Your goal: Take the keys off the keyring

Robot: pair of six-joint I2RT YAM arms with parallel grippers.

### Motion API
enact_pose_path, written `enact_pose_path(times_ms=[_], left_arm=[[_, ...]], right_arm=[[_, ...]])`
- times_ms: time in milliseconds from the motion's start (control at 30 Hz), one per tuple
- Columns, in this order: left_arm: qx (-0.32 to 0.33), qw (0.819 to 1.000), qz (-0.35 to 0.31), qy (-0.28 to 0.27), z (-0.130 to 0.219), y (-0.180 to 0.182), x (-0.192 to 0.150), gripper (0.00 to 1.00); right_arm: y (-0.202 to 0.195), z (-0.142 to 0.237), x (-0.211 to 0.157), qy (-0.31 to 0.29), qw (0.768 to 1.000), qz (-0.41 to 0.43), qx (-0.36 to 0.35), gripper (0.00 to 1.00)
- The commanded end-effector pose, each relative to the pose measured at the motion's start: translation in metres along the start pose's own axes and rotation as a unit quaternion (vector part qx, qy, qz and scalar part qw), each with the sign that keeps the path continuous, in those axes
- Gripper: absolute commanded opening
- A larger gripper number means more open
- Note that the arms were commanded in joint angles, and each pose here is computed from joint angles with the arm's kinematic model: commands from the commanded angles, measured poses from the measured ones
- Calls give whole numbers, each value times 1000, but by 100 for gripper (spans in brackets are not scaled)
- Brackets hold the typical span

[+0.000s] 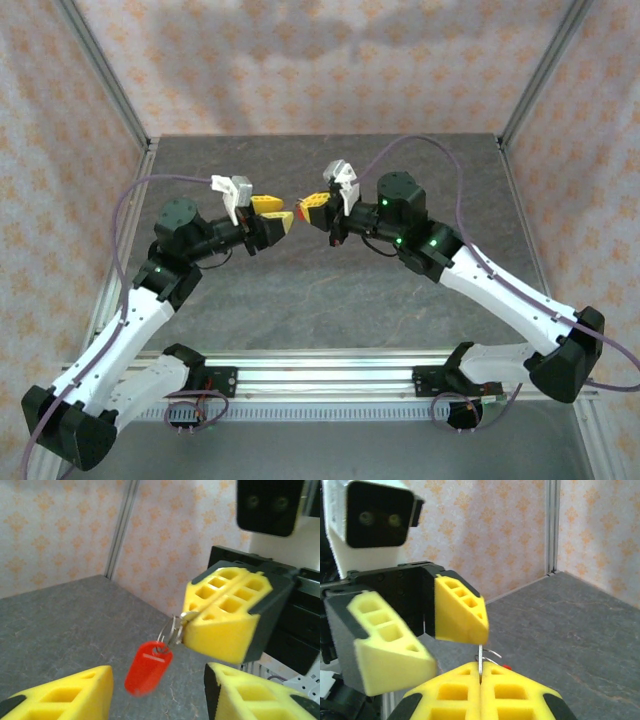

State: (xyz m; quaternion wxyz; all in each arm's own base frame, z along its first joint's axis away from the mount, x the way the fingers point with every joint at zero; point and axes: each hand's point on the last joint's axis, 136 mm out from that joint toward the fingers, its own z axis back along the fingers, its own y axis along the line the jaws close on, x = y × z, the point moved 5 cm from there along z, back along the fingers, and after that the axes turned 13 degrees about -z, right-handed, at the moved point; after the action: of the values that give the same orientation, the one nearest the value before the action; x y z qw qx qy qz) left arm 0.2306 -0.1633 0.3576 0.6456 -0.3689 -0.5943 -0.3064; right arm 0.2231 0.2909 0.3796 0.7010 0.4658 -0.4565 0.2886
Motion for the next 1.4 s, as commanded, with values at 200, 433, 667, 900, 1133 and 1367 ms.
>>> enact_pose_path(times_ms=[200, 433, 667, 900, 1133, 1367], left_arm=[[59, 997, 27, -40, 14, 20, 7, 63], [16, 995, 72, -73, 10, 27, 23, 67], [-36, 990, 102, -86, 1, 26, 31, 59], [-55, 989, 103, -93, 0, 23, 36, 61], [-88, 982, 131, -105, -5, 23, 43, 68], [-147, 969, 163, -110, -9, 18, 49, 68]], right_arm=[[0, 4, 15, -17, 992, -94, 79, 0], [-9, 0, 24, -9, 978, -157, 139, 0], [-8, -5, 27, -2, 969, -183, 169, 0], [-13, -12, 30, -2, 967, -200, 160, 0], [-8, -15, 35, 4, 959, -202, 197, 0], [-4, -21, 38, 25, 953, -199, 226, 0]])
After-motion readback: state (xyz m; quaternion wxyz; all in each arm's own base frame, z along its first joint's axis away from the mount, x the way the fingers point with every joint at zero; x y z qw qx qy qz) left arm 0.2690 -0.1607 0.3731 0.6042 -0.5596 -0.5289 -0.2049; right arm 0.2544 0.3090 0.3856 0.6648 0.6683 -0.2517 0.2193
